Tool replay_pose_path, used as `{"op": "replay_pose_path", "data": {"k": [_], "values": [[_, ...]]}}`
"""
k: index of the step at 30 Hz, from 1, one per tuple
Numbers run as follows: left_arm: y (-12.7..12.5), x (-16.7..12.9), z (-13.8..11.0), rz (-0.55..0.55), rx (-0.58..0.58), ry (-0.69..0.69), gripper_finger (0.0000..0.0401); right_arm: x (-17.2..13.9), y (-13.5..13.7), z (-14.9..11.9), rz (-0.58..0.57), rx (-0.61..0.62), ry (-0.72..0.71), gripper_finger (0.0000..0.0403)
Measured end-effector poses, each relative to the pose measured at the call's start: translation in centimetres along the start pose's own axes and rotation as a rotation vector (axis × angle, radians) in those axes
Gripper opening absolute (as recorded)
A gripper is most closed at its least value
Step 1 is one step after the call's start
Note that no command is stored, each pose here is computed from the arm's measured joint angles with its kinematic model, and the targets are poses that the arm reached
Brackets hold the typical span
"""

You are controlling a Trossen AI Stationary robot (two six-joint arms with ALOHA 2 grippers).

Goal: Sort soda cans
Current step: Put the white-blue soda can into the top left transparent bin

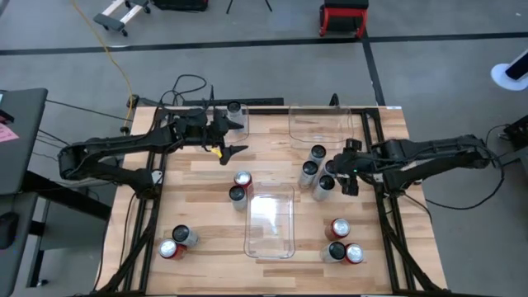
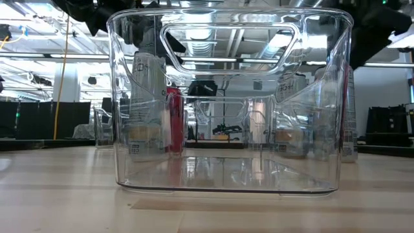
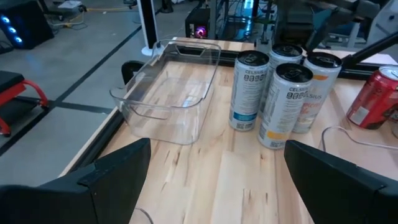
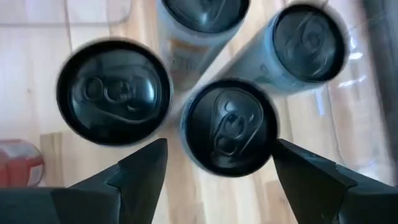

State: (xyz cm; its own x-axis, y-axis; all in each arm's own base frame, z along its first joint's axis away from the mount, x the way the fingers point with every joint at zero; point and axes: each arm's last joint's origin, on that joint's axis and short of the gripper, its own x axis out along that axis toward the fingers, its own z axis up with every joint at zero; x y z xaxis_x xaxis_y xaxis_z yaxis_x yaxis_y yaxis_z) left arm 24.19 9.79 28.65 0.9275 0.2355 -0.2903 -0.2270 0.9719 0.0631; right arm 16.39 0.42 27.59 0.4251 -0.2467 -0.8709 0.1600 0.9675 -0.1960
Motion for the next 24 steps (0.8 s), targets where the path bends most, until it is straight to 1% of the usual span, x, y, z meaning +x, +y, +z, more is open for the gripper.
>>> {"op": "replay_pose_path", "data": {"k": [5,9,12,15,18,24], "values": [[0.0,0.0,0.0,0.001,-0.017,-0.003,0.0366,1.0,-0.2,0.5,-0.006,-0.056,0.044,0.0355],[0.0,0.0,0.0,0.010,-0.028,-0.004,0.0366,1.8,-0.4,0.8,-0.008,-0.065,0.075,0.0388],[-0.1,0.0,0.1,0.030,-0.029,-0.003,0.0366,2.1,-0.8,0.8,-0.018,-0.062,0.091,0.0397],[-0.1,0.0,0.1,0.037,-0.033,-0.010,0.0366,2.1,-1.2,0.9,-0.015,-0.051,0.088,0.0391],[-0.1,0.0,0.2,0.040,-0.035,-0.018,0.0366,2.3,-1.6,0.9,0.009,-0.015,0.086,0.0377],[-0.1,0.0,0.3,0.041,-0.041,-0.028,0.0366,2.5,-2.2,1.3,0.096,0.058,0.053,0.0327]]}}
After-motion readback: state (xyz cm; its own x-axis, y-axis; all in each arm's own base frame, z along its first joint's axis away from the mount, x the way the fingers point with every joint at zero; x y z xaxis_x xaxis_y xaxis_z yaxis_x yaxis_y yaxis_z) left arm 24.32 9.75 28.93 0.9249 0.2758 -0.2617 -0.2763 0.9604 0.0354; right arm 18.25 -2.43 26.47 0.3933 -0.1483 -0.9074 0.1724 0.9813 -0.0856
